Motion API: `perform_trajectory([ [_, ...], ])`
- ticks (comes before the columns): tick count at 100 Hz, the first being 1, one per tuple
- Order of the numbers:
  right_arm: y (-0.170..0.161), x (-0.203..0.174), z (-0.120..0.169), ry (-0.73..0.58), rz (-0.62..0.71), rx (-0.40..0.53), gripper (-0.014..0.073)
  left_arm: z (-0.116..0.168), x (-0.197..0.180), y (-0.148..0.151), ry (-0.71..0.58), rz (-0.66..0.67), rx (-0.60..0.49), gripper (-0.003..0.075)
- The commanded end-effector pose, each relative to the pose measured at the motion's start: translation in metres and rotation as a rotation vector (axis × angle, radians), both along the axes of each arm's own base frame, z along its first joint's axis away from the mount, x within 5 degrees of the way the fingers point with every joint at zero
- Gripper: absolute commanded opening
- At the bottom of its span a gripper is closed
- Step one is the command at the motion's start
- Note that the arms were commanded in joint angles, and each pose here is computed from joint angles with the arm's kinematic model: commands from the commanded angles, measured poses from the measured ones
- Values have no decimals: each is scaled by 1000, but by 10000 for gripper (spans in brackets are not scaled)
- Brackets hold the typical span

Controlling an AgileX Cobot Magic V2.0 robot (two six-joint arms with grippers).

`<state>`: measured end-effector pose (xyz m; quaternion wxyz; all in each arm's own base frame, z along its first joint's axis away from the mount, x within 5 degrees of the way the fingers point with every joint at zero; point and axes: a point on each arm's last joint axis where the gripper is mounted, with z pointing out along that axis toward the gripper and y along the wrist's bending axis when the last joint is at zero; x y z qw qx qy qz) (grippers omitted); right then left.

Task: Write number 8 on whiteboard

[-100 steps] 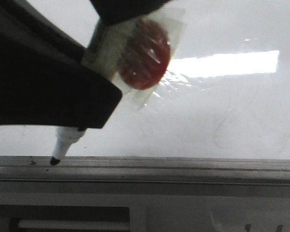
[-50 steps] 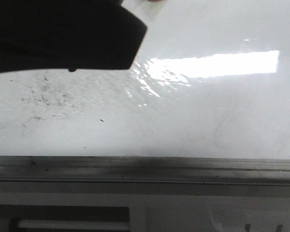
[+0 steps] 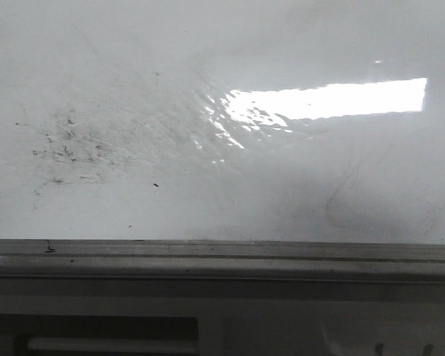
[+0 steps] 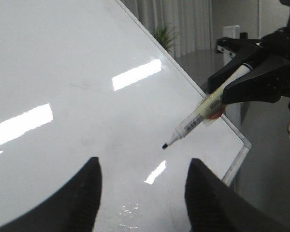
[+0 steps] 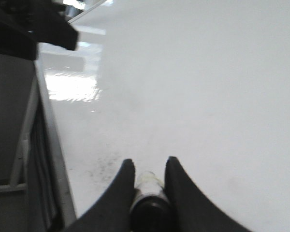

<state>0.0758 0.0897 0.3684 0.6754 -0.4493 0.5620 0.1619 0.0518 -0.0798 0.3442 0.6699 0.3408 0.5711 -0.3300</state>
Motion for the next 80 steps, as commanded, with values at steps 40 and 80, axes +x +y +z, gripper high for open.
perform_trajectory([
  [40, -5, 39, -7, -34, -267, 31, -43, -19, -7, 27, 67, 104, -154, -20],
  [80, 6, 60, -21, 24, -290, -24, -42, -19, -7, 27, 69, 103, -155, -20],
])
